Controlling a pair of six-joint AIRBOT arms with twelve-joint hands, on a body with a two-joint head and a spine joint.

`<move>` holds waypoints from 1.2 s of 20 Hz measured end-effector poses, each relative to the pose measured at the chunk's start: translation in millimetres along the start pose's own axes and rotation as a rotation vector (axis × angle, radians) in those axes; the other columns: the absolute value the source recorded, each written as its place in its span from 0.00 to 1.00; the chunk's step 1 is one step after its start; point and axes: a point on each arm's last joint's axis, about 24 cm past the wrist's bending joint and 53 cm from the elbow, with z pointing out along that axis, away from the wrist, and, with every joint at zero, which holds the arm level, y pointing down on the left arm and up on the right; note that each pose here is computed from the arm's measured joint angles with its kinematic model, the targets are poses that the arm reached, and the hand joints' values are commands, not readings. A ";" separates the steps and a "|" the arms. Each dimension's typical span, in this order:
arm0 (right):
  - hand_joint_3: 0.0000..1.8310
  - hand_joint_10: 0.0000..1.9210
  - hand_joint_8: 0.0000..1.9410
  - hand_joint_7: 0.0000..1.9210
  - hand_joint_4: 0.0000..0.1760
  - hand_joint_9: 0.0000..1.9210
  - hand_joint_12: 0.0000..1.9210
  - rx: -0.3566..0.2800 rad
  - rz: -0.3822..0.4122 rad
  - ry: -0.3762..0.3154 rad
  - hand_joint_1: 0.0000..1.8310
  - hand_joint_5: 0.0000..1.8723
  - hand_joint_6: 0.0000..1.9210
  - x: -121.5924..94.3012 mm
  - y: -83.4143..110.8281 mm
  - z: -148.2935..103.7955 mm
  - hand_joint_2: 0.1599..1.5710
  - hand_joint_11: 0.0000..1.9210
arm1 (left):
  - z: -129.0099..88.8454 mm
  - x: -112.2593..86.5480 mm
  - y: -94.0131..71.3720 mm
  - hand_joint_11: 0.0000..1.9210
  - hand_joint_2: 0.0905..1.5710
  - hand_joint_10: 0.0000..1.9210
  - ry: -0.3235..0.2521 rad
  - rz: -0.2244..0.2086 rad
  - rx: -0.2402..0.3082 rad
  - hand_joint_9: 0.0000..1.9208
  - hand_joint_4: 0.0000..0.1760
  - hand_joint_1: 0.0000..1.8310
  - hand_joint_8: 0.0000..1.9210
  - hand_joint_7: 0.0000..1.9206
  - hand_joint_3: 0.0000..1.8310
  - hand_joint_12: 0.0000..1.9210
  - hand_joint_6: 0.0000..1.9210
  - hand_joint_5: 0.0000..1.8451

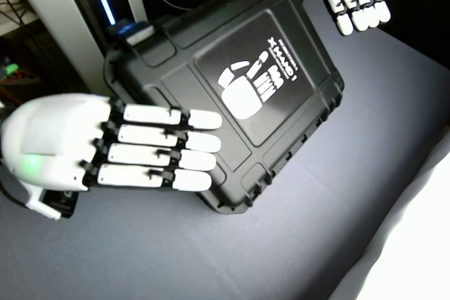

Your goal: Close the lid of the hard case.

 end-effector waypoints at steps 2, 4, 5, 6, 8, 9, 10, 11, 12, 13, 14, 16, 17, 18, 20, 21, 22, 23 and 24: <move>0.00 0.00 0.00 0.01 0.19 0.00 0.04 0.029 -0.002 0.020 0.33 0.01 0.00 3.2 -6.3 -7.9 0.54 0.01 | -3.3 3.2 0.7 0.04 0.71 0.01 0.017 0.009 -0.003 0.02 0.00 0.09 0.00 0.00 0.00 0.02 0.00 0.00; 0.00 0.00 0.00 0.01 0.14 0.00 0.00 0.053 -0.001 0.033 0.33 0.02 0.00 5.6 -11.3 -14.3 0.52 0.00 | -3.6 5.4 1.7 0.02 0.71 0.00 0.026 0.010 -0.007 0.01 0.00 0.09 0.00 0.00 0.00 0.02 0.00 0.00; 0.00 0.00 0.00 0.00 0.11 0.00 0.00 0.059 -0.003 0.039 0.33 0.02 0.00 6.8 -13.1 -16.4 0.52 0.00 | -3.7 6.7 2.2 0.00 0.73 0.00 0.032 0.011 -0.009 0.00 0.00 0.13 0.00 0.00 0.01 0.01 0.00 0.00; 0.00 0.00 0.00 0.00 0.07 0.00 0.00 0.076 0.001 0.044 0.35 0.02 0.00 8.4 -17.4 -19.4 0.52 0.00 | -5.2 9.9 3.7 0.01 0.73 0.00 0.045 0.014 -0.014 0.00 0.00 0.15 0.00 0.00 0.01 0.02 0.00 0.00; 0.00 0.00 0.00 0.00 0.13 0.00 0.00 0.096 -0.002 0.053 0.34 0.01 0.00 9.6 -22.2 -23.9 0.51 0.00 | -10.9 10.0 9.1 0.00 0.73 0.00 0.060 0.023 -0.035 0.00 0.00 0.13 0.00 0.00 0.00 0.00 0.00 0.00; 0.00 0.00 0.00 0.01 0.16 0.00 0.00 0.109 -0.004 0.059 0.32 0.01 0.00 8.9 -24.9 -25.8 0.51 0.00 | -14.7 6.0 14.8 0.01 0.73 0.00 0.054 0.009 -0.059 0.00 0.00 0.13 0.00 0.00 0.00 0.00 0.00 0.00; 0.00 0.00 0.00 0.01 0.18 0.00 0.00 0.117 0.004 0.049 0.29 0.00 0.00 7.1 -26.0 -26.4 0.51 0.00 | -17.8 3.0 17.8 0.01 0.74 0.00 0.045 0.008 -0.070 0.00 0.00 0.09 0.00 0.00 0.00 0.01 0.00 0.00; 0.00 0.00 0.00 0.01 0.20 0.00 0.01 0.112 0.001 0.044 0.28 0.00 0.00 4.5 -24.7 -26.6 0.51 0.01 | -20.8 1.0 18.3 0.03 0.73 0.00 0.040 0.011 -0.073 0.00 0.00 0.05 0.00 0.00 0.00 0.02 0.00 0.00; 0.00 0.00 0.00 0.01 0.13 0.00 0.01 0.107 -0.001 0.039 0.28 0.01 0.00 2.7 -23.5 -27.4 0.51 0.01 | -26.5 0.1 18.4 0.02 0.73 0.00 0.038 0.013 -0.078 0.00 0.00 0.06 0.00 0.00 0.00 0.02 0.00 0.00; 0.00 0.00 0.00 0.01 0.15 0.00 0.01 0.107 0.001 0.034 0.29 0.01 0.00 1.8 -23.4 -27.3 0.51 0.03 | -29.4 1.7 19.8 0.02 0.72 0.00 0.040 0.011 -0.085 0.00 0.00 0.11 0.00 0.00 0.00 0.01 0.00 0.00; 0.00 0.00 0.00 0.01 0.09 0.00 0.01 0.103 0.008 0.027 0.29 0.01 0.00 2.1 -22.9 -26.5 0.52 0.02 | -32.4 -0.3 23.3 0.01 0.72 0.00 0.022 0.003 -0.097 0.00 0.00 0.13 0.00 0.00 0.00 0.01 0.00 0.00; 0.00 0.00 0.00 0.01 0.06 0.00 0.01 0.090 0.034 -0.002 0.32 0.02 0.00 2.2 -21.1 -23.8 0.53 0.00 | -30.5 -8.0 26.1 0.00 0.75 0.00 -0.055 -0.042 -0.107 0.00 0.00 0.12 0.00 0.00 0.01 0.00 0.00 0.00; 0.01 0.00 0.00 0.00 0.02 0.00 0.01 0.074 0.041 -0.011 0.34 0.02 0.00 3.8 -18.4 -22.2 0.55 0.02 | -26.2 -10.7 23.1 0.00 0.75 0.00 -0.097 -0.063 -0.090 0.00 0.00 0.14 0.00 0.00 0.00 0.00 0.00 0.00; 0.01 0.00 0.00 0.00 0.07 0.00 0.01 0.058 0.051 -0.020 0.35 0.02 0.00 5.4 -15.0 -20.7 0.56 0.01 | -21.6 -10.9 18.3 0.00 0.76 0.00 -0.124 -0.091 -0.071 0.00 0.00 0.14 0.00 0.00 0.01 0.00 0.00 0.00; 0.01 0.00 0.00 0.01 0.09 0.00 0.01 0.014 0.081 -0.072 0.34 0.02 0.00 1.6 -5.8 -18.3 0.58 0.00 | -12.8 -10.5 3.9 0.00 0.76 0.00 -0.181 -0.164 -0.015 0.00 0.00 0.12 0.00 0.00 0.00 0.00 0.00 0.00; 0.01 0.00 0.01 0.02 0.10 0.00 0.00 -0.002 0.094 -0.097 0.33 0.03 0.01 -0.8 -2.5 -17.7 0.59 0.00 | -11.0 -9.9 -0.2 0.00 0.76 0.00 -0.199 -0.199 0.006 0.00 0.00 0.11 0.00 0.00 0.00 0.00 0.00 0.00; 0.01 0.00 0.00 0.03 0.04 0.01 0.00 -0.018 0.103 -0.119 0.32 0.03 0.00 -3.5 1.0 -17.7 0.61 0.00 | -10.0 -10.2 -2.7 0.00 0.75 0.00 -0.218 -0.227 0.022 0.00 0.00 0.09 0.00 0.00 0.00 0.00 0.00 0.00; 0.01 0.00 0.00 0.04 0.00 0.01 0.00 -0.033 0.113 -0.141 0.32 0.03 0.00 -5.7 4.1 -18.9 0.63 0.00 | -10.4 -10.6 -4.6 0.00 0.75 0.00 -0.238 -0.265 0.034 0.00 0.00 0.09 0.00 0.00 0.00 0.00 0.00 0.00; 0.01 0.00 0.00 0.04 0.03 0.01 0.00 -0.060 0.127 -0.171 0.30 0.03 0.00 -8.9 10.8 -19.6 0.64 0.00 | -14.4 -13.1 -6.5 0.00 0.70 0.00 -0.270 -0.310 0.054 0.00 0.00 0.07 0.00 0.00 0.00 0.00 0.00 0.00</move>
